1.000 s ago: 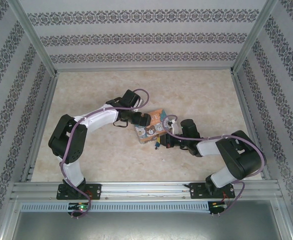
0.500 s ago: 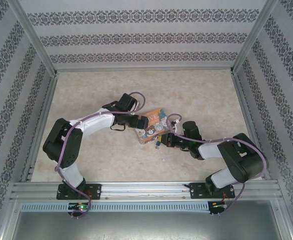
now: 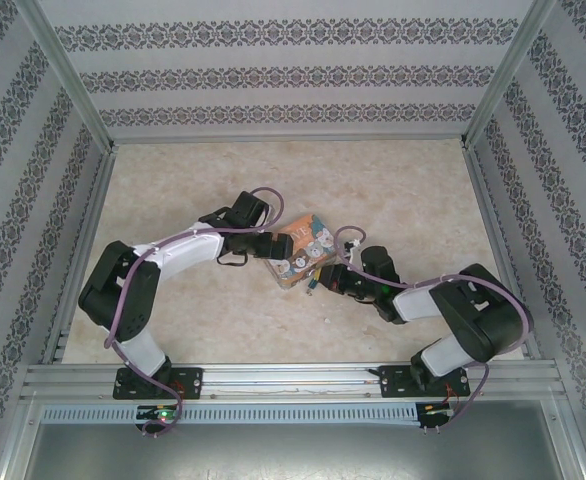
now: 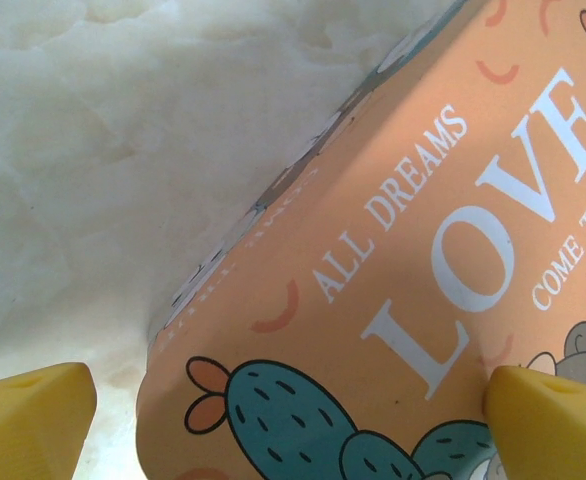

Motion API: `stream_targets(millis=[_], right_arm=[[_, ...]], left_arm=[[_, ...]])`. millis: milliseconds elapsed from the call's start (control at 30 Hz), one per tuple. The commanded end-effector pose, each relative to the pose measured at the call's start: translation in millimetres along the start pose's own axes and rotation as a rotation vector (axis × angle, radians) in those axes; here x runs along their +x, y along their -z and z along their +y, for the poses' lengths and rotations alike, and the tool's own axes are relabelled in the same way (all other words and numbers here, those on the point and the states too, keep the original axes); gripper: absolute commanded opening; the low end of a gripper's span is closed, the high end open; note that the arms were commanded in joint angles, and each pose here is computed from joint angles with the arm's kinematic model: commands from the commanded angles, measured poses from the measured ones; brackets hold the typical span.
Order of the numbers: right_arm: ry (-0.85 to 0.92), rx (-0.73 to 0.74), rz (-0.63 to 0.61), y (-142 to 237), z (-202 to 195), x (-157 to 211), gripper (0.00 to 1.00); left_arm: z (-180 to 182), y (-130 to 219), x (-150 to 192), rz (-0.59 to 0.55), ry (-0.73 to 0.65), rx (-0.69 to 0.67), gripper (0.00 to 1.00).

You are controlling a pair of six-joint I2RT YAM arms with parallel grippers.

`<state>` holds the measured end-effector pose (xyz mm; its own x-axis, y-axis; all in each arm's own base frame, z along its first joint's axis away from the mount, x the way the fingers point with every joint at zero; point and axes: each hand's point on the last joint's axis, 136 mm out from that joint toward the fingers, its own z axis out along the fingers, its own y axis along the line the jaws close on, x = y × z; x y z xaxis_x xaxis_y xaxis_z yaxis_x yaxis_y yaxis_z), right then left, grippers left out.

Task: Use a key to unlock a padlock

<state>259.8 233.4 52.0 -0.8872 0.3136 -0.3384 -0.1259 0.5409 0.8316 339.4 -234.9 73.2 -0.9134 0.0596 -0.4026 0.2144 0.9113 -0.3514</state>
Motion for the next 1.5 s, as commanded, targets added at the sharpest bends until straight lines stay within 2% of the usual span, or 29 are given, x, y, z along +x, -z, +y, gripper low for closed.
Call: stream_targets(millis=[0,967,1467], right_arm=[[-0.012,-0.051,-0.111,-3,14,-22,0.00],[-0.101,-0.086,-0.241,-13,5,-47,0.00],[-0.121,-0.092,-0.282,-7,-1,-64,0.00]], left_arm=[[21,-4,39,0.128,0.024,-0.063,0.99],[33,0,49,0.139,0.001,-0.119,0.99],[22,4,41,0.113,0.012,-0.066,0.99]])
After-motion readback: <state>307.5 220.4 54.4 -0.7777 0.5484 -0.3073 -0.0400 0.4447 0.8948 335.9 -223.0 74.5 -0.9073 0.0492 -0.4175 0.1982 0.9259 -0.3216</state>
